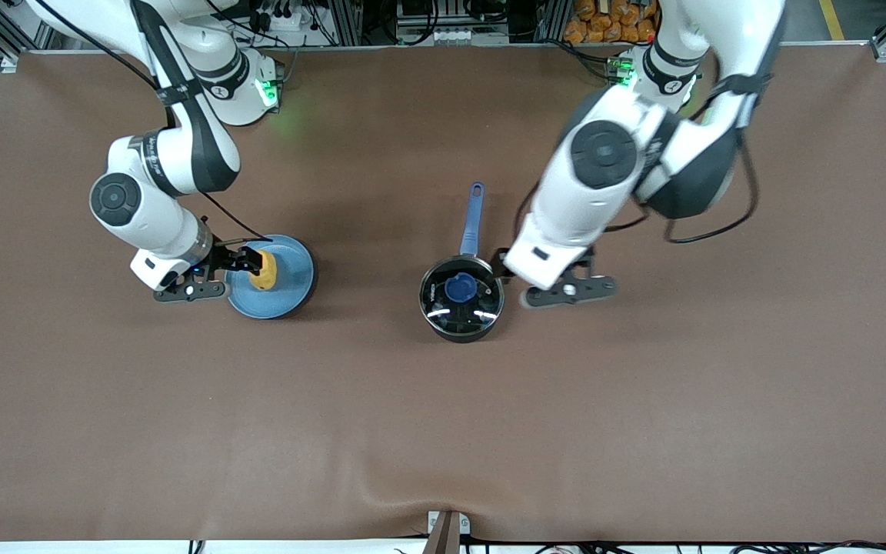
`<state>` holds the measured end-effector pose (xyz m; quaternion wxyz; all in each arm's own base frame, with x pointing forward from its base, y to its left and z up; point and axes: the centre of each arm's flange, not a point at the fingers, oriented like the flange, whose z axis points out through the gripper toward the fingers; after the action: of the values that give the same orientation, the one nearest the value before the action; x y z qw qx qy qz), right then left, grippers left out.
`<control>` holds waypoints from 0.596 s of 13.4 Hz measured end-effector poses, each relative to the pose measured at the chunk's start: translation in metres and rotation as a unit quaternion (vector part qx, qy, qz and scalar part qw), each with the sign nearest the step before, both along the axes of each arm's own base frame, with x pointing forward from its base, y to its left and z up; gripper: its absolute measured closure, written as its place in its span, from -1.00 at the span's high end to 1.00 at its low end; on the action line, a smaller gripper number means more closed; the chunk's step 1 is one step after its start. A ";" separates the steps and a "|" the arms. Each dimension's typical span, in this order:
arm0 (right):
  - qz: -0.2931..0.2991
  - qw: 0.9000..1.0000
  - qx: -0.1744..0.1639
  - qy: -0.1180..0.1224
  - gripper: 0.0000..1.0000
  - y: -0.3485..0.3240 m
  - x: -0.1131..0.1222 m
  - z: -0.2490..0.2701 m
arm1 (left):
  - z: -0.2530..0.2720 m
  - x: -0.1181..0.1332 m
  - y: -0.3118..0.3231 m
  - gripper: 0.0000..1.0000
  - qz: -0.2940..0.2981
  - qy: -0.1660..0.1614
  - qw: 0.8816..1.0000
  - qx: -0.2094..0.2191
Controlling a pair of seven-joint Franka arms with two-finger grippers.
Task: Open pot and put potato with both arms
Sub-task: 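Reach the right gripper to the potato while the left gripper reaches the lid, then grasp the potato with the right gripper while the left gripper grasps the knob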
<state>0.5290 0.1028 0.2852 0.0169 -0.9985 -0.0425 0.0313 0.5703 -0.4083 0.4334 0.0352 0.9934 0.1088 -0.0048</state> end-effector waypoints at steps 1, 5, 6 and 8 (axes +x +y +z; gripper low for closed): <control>0.001 1.000 0.000 0.002 1.00 0.003 0.000 -0.007 | -0.013 -0.004 -0.018 1.00 0.023 -0.001 1.000 -0.005; 0.006 1.000 -0.002 -0.002 1.00 0.011 -0.006 -0.036 | -0.049 -0.021 -0.070 1.00 0.090 -0.006 0.996 -0.024; 0.005 1.000 -0.003 -0.003 1.00 0.010 -0.007 -0.043 | -0.056 -0.023 -0.075 1.00 0.093 -0.006 0.995 -0.019; 0.004 1.000 -0.004 -0.002 1.00 0.009 -0.010 -0.053 | -0.068 -0.024 -0.078 1.00 0.092 -0.007 0.996 -0.008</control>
<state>0.5185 0.1118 0.2323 0.0123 -0.9984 -0.0464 0.0293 0.5465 -0.4860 0.3654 0.0438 0.9788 0.1998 0.0050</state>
